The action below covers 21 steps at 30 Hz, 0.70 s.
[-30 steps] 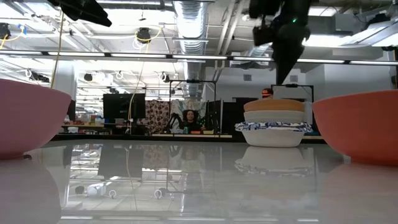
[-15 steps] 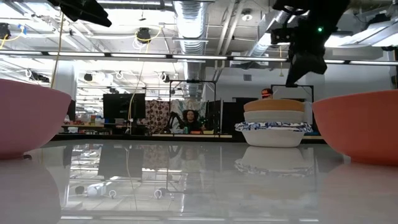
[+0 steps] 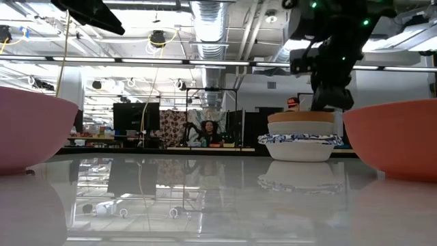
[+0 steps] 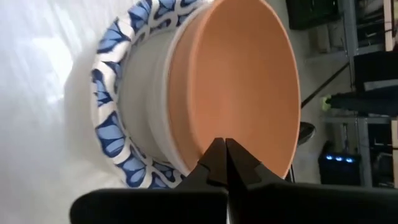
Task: Nest bowls inside each other
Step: Stack the light orange bowl on top of the gray bowl, then stack the orange bowl on top of the light orange bowl
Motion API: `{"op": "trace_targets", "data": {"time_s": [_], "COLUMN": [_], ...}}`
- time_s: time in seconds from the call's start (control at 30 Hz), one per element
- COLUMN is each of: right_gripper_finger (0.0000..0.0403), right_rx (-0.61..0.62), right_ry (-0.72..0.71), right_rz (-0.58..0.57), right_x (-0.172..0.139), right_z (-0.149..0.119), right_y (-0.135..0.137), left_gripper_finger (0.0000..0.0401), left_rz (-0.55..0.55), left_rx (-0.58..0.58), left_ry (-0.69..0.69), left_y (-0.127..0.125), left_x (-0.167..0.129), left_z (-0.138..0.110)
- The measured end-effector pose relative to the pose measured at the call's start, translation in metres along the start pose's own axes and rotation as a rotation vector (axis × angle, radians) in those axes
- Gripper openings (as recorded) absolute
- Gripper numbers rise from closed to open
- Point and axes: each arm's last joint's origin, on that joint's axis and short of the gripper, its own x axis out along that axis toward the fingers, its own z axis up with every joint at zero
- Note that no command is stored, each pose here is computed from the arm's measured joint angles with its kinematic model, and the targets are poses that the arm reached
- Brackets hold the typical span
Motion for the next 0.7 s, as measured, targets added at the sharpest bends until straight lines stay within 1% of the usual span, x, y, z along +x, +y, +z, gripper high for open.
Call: {"op": "trace_targets", "data": {"time_s": [0.2,0.4,0.47,0.53,0.63,0.7], "right_gripper_finger": [0.0005,0.0008,0.0012,0.0015,0.0018,0.0017], "right_rx": [-0.003,0.040,0.075,0.124,0.209,0.270], "right_ry": [-0.015,-0.079,-0.109,-0.121,-0.092,-0.063], "right_rz": [0.003,0.028,0.071,0.148,0.278,0.319], "right_x": [-0.001,-0.017,-0.027,-0.039,-0.054,-0.063], "right_z": [0.001,-0.001,-0.005,-0.011,-0.024,-0.034], "right_y": [-0.002,-0.010,-0.013,-0.016,-0.019,-0.022], "left_gripper_finger": [0.0204,0.0204,0.0204,0.0204,0.0204,0.0204], "left_rz": [-0.001,0.001,0.001,0.001,0.001,0.001], "left_rx": [0.011,0.017,0.017,0.017,0.017,0.017], "left_ry": [-0.001,-0.003,-0.003,-0.003,-0.003,-0.003], "left_y": [0.000,0.000,0.000,0.000,0.000,0.000], "left_x": [0.000,0.000,0.000,0.000,0.000,0.000], "left_z": [0.000,0.000,0.000,0.000,0.000,0.000]}}
